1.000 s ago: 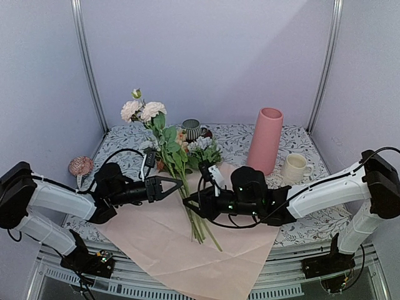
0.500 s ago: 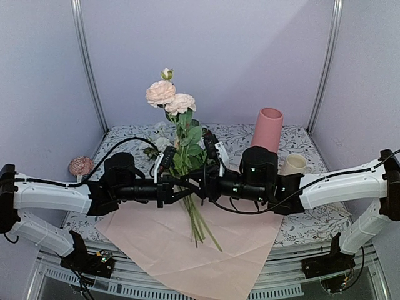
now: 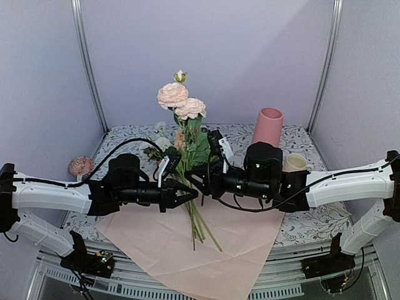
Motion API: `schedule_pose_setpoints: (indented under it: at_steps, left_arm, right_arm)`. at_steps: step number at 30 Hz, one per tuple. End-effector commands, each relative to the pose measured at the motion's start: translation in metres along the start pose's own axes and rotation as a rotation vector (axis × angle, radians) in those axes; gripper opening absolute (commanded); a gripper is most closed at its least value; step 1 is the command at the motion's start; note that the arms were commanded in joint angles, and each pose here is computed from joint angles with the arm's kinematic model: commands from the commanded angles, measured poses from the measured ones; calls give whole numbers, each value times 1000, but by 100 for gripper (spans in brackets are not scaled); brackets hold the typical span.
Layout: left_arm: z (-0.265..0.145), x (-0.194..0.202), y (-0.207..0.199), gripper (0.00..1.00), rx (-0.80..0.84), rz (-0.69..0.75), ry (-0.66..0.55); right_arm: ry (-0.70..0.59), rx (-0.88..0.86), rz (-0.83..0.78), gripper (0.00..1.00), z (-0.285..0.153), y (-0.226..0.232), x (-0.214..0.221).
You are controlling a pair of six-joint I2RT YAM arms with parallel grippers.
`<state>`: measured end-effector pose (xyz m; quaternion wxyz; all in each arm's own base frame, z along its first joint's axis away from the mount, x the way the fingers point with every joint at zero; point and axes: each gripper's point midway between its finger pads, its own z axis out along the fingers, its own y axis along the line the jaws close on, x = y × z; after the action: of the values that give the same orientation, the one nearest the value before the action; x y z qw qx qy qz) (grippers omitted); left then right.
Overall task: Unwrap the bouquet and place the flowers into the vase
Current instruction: Pass from the left arm to the right
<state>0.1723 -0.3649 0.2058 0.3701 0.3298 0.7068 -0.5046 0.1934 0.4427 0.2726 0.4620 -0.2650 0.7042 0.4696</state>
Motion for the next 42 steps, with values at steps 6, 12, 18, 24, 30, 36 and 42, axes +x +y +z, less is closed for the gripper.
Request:
schedule_pose_setpoints:
  at_steps: [6,12,18,24,30,36,42]
  left_arm:
    - [-1,-9,-11,0,17,64,-10]
    - [-5,-8,-16,0,36,90,-2]
    - [-5,-6,-18,0,43,98,7]
    - [-4,-4,-20,0,50,105,13]
    - [-8,-7,-11,59,-17,91,-3]
    - [-27,-15,-5,88,-88,110,-74]
    - [-36,-15,6,90,-156,130,-97]
  right_arm:
    - [42,20,-14,37,0,-4,-6]
    - [78,-9,-21,32,2,1,0]
    - [113,-24,-30,31,6,4,5]
    - [121,-32,-32,18,9,5,5]
    - [73,55,-20,2,-1,-12,-7]
    - [-33,362,-104,3,-48,-71,-66]
    - [-335,676,-178,3,-155,-121,-192]
